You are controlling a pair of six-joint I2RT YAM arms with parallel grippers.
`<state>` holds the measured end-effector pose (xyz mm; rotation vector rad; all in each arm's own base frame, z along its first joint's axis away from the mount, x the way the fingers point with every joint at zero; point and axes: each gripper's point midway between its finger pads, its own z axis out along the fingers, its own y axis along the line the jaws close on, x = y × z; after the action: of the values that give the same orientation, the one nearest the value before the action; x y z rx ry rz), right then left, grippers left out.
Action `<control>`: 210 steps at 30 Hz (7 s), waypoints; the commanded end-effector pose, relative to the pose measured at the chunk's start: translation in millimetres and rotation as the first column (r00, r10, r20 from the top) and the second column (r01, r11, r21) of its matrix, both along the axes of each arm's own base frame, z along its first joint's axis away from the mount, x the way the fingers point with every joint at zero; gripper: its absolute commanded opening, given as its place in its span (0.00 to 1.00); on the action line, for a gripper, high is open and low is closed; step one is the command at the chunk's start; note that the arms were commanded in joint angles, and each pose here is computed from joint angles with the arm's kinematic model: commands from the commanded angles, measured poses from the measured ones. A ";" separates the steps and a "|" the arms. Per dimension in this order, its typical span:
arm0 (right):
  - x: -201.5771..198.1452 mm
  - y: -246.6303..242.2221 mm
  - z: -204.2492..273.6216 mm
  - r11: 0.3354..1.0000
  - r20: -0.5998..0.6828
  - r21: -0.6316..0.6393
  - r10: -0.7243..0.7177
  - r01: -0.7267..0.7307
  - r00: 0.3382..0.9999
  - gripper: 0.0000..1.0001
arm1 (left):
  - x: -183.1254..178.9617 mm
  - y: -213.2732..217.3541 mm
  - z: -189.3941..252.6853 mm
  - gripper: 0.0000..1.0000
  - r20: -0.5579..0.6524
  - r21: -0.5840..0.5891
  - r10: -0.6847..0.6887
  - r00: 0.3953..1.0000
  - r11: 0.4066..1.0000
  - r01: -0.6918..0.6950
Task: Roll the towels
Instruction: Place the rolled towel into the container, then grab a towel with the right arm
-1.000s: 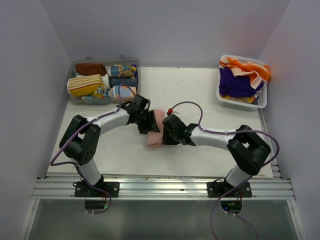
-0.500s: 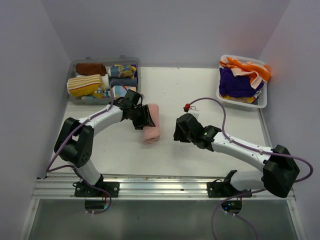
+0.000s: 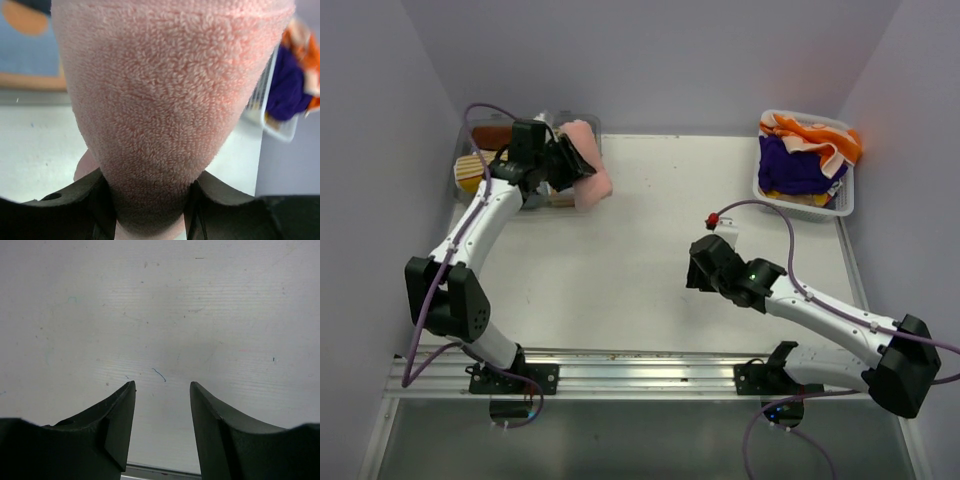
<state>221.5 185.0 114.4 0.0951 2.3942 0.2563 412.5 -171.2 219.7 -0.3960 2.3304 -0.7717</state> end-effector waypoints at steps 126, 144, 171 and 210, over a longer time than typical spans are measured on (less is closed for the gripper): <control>-8.0 -6.8 20.0 0.996 -0.041 -0.070 0.052 -0.055 0.998 0.57 | 118.8 74.1 0.9 0.97 0.006 -0.349 0.678 0.735 0.690 -0.634; 43.6 -91.3 95.0 0.953 0.187 -0.249 -0.126 0.171 0.974 0.78 | 20.8 -19.0 13.7 0.99 0.269 0.359 0.023 0.963 0.925 -0.123; 283.3 -294.5 124.9 0.699 0.071 0.156 -0.713 0.698 0.697 0.77 | -106.3 -88.0 -30.0 0.99 0.135 0.378 -0.326 0.936 0.890 0.256; 191.8 -154.9 437.9 0.888 0.692 0.458 -0.331 -0.036 0.641 0.00 | -109.6 -96.0 8.4 0.99 0.155 0.155 -0.300 0.941 0.948 0.277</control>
<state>451.2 -20.7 509.4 0.5463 1.5031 0.4897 297.4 -261.0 180.7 0.1366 2.3856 -0.5959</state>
